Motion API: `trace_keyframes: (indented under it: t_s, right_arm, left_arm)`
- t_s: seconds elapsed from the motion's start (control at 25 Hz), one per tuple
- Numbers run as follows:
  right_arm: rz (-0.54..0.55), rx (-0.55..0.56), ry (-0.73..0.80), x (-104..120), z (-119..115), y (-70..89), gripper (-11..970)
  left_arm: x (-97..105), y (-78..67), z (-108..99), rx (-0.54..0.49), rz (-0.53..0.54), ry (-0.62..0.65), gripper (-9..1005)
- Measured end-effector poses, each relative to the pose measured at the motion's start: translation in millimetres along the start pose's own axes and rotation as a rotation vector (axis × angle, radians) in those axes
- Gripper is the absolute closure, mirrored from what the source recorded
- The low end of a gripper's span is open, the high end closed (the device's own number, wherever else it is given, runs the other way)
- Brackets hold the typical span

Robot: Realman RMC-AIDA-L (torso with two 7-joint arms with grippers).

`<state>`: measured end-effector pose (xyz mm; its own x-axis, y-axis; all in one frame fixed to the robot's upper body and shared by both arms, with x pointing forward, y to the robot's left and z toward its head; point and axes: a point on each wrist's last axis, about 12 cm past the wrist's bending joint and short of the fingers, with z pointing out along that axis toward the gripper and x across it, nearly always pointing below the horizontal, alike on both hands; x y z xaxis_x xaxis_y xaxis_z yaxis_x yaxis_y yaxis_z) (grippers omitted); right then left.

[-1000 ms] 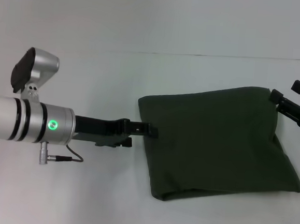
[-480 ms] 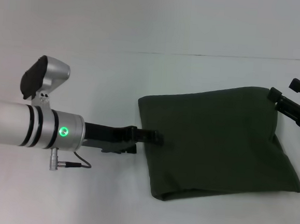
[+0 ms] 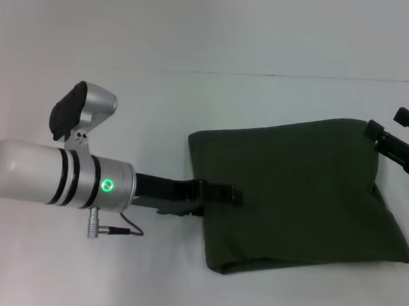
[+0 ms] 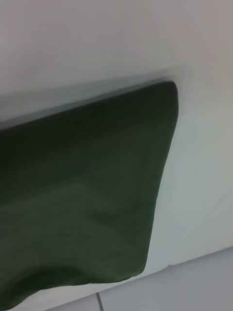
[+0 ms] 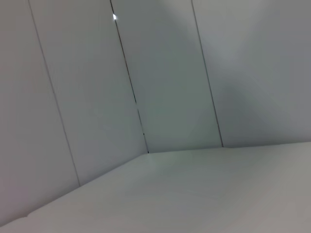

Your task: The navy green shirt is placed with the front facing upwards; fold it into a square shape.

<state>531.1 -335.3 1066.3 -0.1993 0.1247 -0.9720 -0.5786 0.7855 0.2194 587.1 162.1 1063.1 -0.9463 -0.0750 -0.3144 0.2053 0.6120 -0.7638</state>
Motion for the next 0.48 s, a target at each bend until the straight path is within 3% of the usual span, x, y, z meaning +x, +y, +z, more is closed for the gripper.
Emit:
trace_keyframes:
  t_s: [0.48]
  right_arm:
    - [-0.003, -0.006, -0.017, -3.6, -2.0, -1.2, 103]
  left_arm:
    - [1.5, -3.6, 9.1, -0.010, 0.006, 0.017, 139]
